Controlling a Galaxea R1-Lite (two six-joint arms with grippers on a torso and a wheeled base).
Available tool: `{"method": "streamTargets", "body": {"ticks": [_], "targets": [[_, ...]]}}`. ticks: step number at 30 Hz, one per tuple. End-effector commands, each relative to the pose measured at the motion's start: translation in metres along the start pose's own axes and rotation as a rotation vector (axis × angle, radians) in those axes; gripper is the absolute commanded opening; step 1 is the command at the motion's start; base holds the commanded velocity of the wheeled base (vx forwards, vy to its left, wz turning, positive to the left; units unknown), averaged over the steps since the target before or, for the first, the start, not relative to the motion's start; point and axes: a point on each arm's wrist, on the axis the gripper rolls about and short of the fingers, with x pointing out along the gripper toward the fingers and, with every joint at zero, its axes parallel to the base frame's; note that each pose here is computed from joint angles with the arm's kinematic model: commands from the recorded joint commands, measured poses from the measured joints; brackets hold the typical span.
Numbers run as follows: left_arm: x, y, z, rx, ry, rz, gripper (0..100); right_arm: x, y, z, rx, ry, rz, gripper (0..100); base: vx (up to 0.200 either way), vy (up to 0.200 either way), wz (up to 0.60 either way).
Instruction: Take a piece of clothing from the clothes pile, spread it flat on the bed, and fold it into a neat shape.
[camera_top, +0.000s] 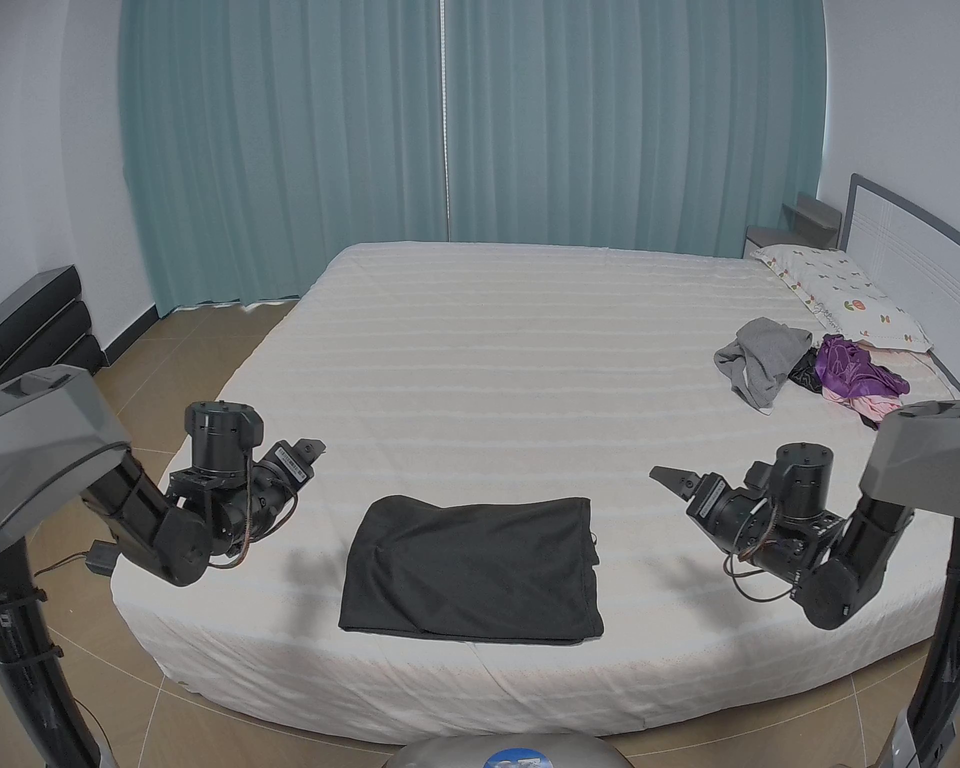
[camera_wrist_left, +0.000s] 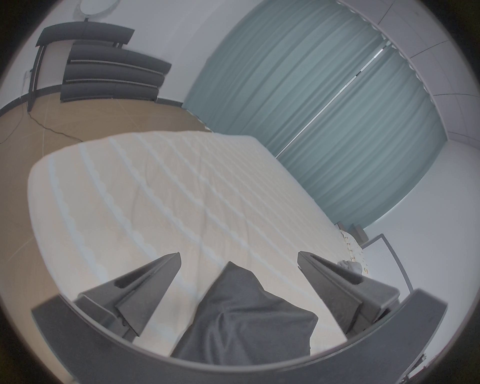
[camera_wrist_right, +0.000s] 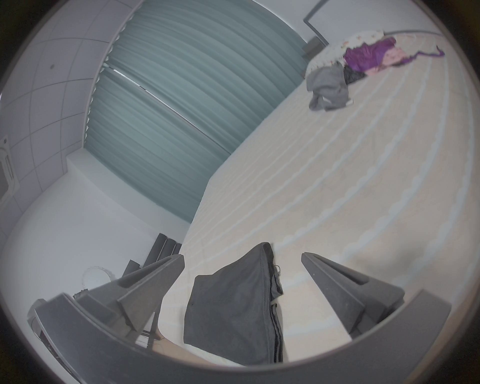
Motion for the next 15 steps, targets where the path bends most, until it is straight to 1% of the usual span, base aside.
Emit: {"method": "streamTargets", "body": {"ticks": [1, 3, 4, 5, 8, 9, 11, 15], "targets": [[-0.063, -0.007, 0.006, 0.028, -0.090, -0.072, 100, -0.068, 0.033, 0.008, -0.098, -0.096, 0.019, 100, 0.000, 0.000, 0.00], [-0.063, -0.007, 0.006, 0.028, -0.090, -0.072, 100, -0.068, 0.033, 0.008, -0.098, -0.096, 0.019, 100, 0.000, 0.000, 0.00], [-0.086, -0.010, 0.005, 0.056, -0.163, -0.150, 100, -0.086, 0.044, 0.006, -0.132, -0.184, 0.002, 100, 0.000, 0.000, 0.00], [-0.096, -0.009, 0.005, 0.080, -0.186, -0.166, 100, -0.094, 0.047, 0.005, -0.146, -0.212, 0.003, 100, 0.000, 0.000, 0.00], [-0.119, -0.008, 0.007, 0.159, -0.266, -0.169, 100, -0.119, 0.055, 0.003, -0.207, -0.264, 0.017, 100, 0.000, 0.000, 0.00], [-0.126, -0.007, 0.008, 0.170, -0.289, -0.164, 100, -0.127, 0.056, 0.003, -0.225, -0.277, 0.018, 100, 0.000, 0.000, 0.00], [-0.140, -0.006, 0.010, 0.176, -0.326, -0.159, 100, -0.144, 0.058, 0.004, -0.254, -0.304, 0.027, 100, 0.000, 0.000, 0.00], [-0.175, -0.003, 0.010, 0.177, -0.374, -0.195, 100, -0.175, 0.060, 0.003, -0.276, -0.335, 0.061, 100, 0.000, 0.000, 0.00]]}}
